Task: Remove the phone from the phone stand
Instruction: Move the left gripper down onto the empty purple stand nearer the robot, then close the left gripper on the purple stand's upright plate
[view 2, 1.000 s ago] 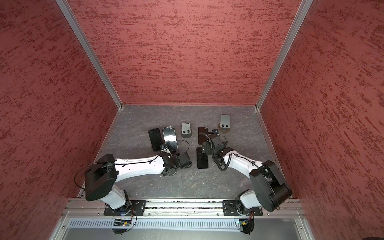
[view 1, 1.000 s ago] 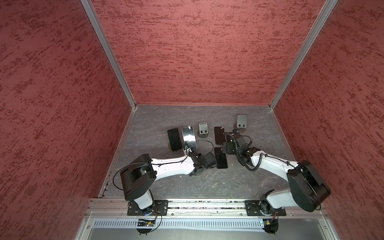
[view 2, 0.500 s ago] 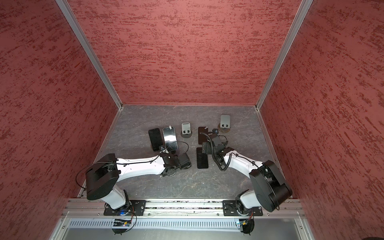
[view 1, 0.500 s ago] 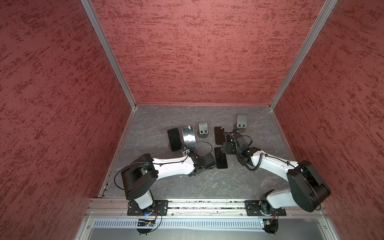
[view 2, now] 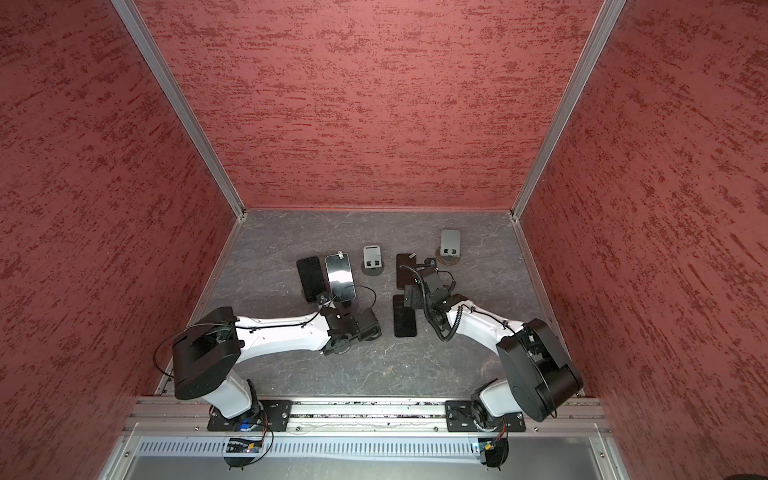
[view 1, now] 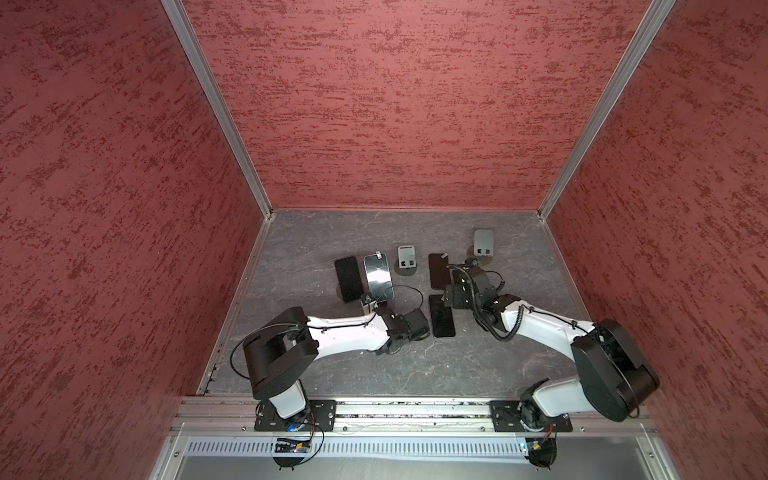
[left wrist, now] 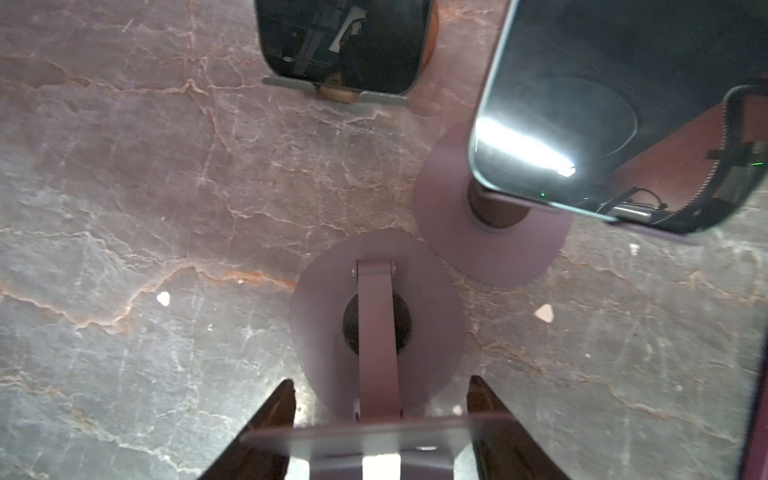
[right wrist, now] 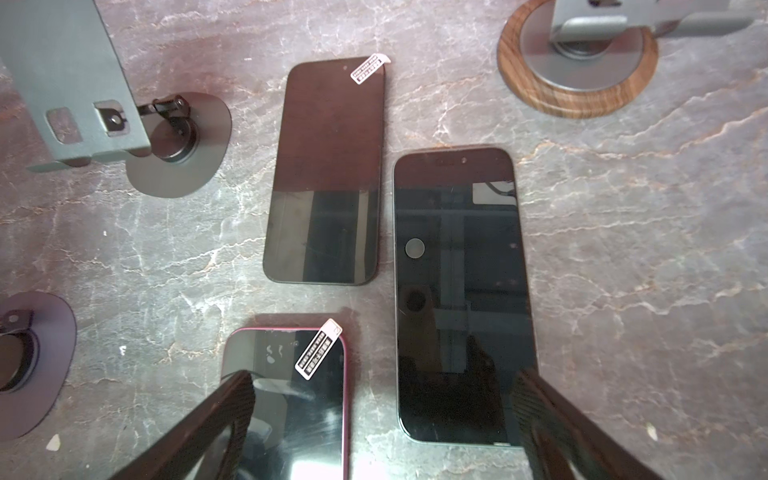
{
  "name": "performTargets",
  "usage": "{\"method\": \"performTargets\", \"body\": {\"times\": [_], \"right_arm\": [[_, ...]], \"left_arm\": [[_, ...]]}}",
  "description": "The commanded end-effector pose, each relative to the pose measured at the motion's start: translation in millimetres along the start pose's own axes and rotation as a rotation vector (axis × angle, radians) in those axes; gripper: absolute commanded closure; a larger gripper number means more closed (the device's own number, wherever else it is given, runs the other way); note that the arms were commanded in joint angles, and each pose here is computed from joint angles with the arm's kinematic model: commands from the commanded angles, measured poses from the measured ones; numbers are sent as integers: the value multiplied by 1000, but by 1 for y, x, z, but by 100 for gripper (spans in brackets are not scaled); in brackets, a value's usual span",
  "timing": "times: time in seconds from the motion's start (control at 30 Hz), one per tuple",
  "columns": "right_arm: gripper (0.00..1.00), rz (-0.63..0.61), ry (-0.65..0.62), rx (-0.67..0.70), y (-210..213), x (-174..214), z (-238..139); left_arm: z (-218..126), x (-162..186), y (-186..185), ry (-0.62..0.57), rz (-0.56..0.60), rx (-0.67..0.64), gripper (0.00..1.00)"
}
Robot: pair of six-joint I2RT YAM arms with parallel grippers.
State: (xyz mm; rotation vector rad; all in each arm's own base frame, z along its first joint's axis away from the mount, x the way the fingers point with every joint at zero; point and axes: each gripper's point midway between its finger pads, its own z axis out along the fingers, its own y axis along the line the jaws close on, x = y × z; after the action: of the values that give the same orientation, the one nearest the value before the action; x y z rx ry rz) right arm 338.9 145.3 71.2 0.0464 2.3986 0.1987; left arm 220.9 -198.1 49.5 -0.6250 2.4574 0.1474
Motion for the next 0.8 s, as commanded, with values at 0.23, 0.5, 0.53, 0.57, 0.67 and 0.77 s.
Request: {"method": "performTargets", "body": {"times": [0.23, 0.5, 0.53, 0.57, 0.67, 0.77], "right_arm": [[1, 21, -15, -16, 1, -5, 2], [1, 16, 13, -6, -1, 2, 9], [1, 15, 14, -8, 0, 2, 9], [1, 16, 16, -9, 0, 3, 9], [1, 19, 15, -10, 1, 2, 10], [1, 19, 14, -13, 1, 1, 9]], "left_arm": [[-5, -10, 16, -37, -33, -7, 41], [-18, -29, 33, -99, -30, -32, 41], [-20, -32, 37, -108, -33, -37, 41], [-22, -35, 40, -114, -33, -41, 41], [-27, -44, 51, -133, -40, -53, 40], [-27, -52, 59, -121, -33, -49, 40]]}}
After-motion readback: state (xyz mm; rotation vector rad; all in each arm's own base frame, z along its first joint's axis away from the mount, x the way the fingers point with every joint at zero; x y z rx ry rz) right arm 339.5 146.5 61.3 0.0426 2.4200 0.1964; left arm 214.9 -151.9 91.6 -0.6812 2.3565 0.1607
